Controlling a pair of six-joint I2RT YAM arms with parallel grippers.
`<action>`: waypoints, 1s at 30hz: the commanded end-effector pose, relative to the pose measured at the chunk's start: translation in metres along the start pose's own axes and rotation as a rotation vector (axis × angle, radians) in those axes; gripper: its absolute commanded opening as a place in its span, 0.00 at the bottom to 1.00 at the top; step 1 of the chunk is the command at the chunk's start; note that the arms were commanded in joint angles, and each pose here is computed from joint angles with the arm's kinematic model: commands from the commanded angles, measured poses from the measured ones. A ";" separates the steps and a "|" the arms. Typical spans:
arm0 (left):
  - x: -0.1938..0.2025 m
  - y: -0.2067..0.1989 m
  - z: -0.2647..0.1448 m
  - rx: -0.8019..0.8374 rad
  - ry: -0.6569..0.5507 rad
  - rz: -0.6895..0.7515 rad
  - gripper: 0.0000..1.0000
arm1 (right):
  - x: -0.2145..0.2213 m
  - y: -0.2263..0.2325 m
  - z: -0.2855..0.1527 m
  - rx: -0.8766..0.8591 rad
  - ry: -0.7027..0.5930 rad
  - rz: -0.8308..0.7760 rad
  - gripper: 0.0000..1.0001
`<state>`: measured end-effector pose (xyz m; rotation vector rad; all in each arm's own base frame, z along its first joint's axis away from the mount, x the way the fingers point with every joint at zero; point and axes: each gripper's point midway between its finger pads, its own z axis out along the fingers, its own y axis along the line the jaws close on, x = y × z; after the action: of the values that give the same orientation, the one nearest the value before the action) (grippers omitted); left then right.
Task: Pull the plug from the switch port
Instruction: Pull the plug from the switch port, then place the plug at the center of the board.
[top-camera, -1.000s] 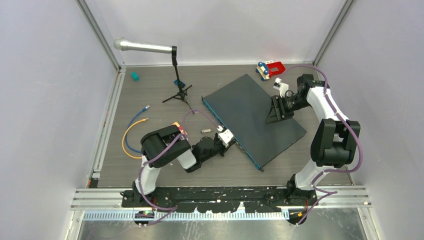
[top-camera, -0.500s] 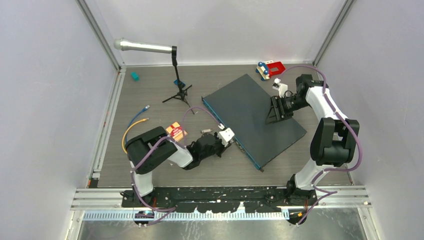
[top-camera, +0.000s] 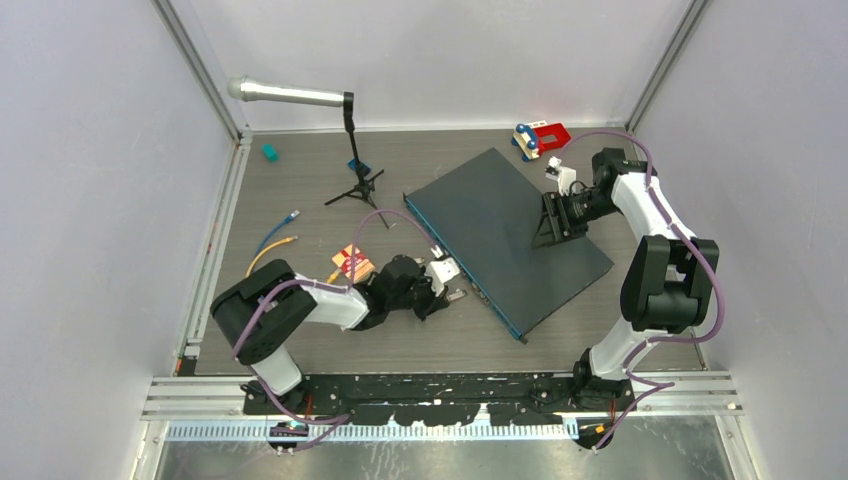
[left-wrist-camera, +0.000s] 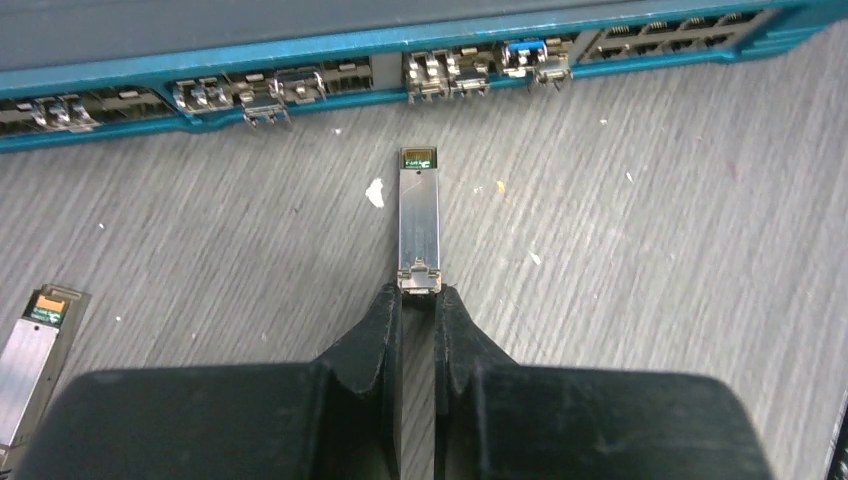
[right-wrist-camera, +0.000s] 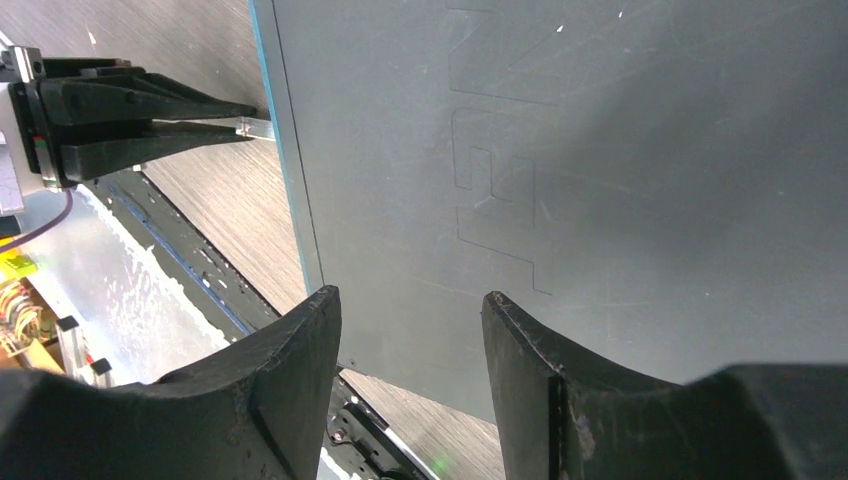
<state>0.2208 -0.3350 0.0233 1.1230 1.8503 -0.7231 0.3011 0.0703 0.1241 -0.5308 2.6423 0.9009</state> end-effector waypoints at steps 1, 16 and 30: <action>0.017 -0.008 -0.018 0.103 0.166 -0.004 0.00 | -0.011 -0.002 -0.005 0.033 -0.024 -0.026 0.59; 0.007 0.037 -0.064 0.006 0.445 -0.130 0.00 | -0.012 -0.002 -0.006 0.038 -0.028 -0.024 0.59; 0.021 0.058 -0.079 -0.131 0.553 -0.124 0.35 | -0.011 0.000 -0.006 0.030 -0.030 -0.038 0.59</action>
<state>0.2362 -0.2430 0.0240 1.2432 2.4311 -0.4091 0.3036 0.0665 0.1217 -0.5214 2.6549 0.8637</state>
